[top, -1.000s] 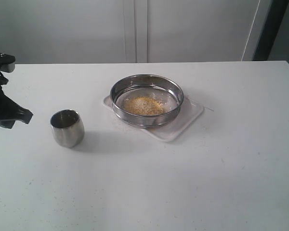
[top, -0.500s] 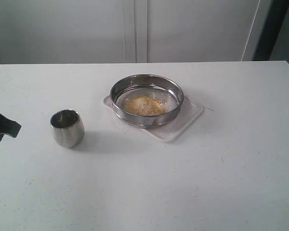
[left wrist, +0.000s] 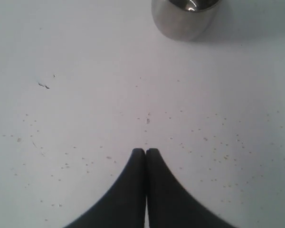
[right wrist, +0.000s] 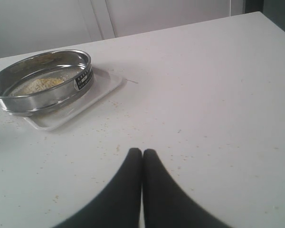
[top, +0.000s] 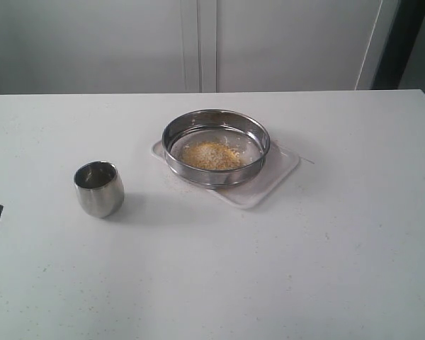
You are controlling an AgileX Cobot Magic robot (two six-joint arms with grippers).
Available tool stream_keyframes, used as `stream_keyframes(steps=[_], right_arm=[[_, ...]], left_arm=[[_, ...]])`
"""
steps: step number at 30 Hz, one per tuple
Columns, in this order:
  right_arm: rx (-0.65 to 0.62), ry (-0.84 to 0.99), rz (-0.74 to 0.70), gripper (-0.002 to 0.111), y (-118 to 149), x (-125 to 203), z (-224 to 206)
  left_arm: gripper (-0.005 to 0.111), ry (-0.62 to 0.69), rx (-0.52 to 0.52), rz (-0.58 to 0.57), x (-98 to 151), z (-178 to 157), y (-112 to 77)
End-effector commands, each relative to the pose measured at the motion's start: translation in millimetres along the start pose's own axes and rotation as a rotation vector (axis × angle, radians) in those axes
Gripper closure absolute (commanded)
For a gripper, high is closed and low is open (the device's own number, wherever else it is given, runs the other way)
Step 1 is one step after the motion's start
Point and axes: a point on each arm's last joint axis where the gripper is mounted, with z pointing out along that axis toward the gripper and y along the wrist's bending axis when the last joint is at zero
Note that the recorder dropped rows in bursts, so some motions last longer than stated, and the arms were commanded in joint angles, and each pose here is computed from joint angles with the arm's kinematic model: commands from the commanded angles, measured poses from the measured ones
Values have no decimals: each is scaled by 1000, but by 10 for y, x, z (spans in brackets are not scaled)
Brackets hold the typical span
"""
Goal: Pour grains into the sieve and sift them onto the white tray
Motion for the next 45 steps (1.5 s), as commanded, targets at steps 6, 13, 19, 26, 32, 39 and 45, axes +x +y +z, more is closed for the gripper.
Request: stream_keyframes(steps=[6,13,19,26,32,39,45], right_arm=[[-2,-12,-6,108,-3,6,4],[-2,-12,-6,108,-3,6,4],[-2,-12,-6,108,-3,6,4],[-2,-12,-6,108,-3,6,4],[-2,-12,-6,108,-3,6,4],[-2,-12,-6,108,-3,6,4],[-4,-11,-3,108,-1,7,4]], left_arm=[[107,-57,33,-26,484,-147,-10],[107,-122,40,-17,708,-277,-5],[107,-103,35,-10,846,-284,6],[107,-97,35,-10,851,-284,6],[107,-97,35,-10,851,-284,6],[107,-97,35,-10,851,-284,6],[107,-97,35,-10,851,-284,6]])
